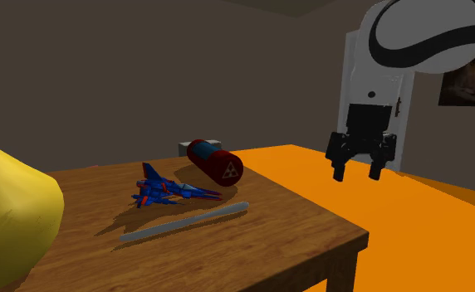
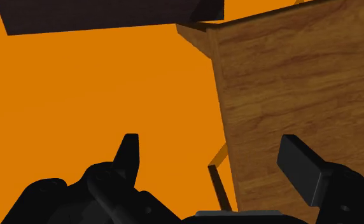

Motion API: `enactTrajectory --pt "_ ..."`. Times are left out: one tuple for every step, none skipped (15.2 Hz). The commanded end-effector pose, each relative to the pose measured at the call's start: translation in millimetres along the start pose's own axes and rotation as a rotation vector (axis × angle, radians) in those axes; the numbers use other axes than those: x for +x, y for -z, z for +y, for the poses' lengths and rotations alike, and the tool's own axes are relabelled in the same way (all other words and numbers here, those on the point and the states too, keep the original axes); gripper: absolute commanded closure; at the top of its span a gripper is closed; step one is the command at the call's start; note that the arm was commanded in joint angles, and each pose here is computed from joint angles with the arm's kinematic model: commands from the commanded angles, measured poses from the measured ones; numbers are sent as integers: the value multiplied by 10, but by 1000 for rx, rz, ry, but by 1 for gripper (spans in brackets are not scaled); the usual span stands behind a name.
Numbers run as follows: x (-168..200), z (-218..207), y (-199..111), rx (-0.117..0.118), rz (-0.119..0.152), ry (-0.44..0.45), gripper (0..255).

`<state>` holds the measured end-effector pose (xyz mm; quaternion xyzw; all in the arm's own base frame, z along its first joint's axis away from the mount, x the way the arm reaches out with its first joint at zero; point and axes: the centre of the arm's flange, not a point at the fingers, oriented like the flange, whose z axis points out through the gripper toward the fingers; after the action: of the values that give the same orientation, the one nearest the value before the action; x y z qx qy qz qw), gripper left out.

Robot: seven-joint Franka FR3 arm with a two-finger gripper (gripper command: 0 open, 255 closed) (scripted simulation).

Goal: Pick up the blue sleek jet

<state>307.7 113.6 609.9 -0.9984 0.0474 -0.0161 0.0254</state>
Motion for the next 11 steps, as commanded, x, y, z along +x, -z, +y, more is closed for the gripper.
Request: enactTrajectory --pt "7 -271 -50 10 11 -15 0" --pt "11 -395 -67 14 16 -21 0" --pt "15 -519 -84 19 21 -28 0" --pt "21 -643 -100 23 27 -34 0" --pt "27 -766 -116 28 32 -41 0" --pt "34 -890 -131 32 37 -47 0" --pt "42 -1014 -146 36 43 -54 0" --pt "51 -1138 -160 41 48 -60 0" --pt "61 -1262 -173 45 53 -67 0" --pt "72 -1386 -186 49 59 -73 0" --pt "83 -1510 -198 54 64 -80 0"
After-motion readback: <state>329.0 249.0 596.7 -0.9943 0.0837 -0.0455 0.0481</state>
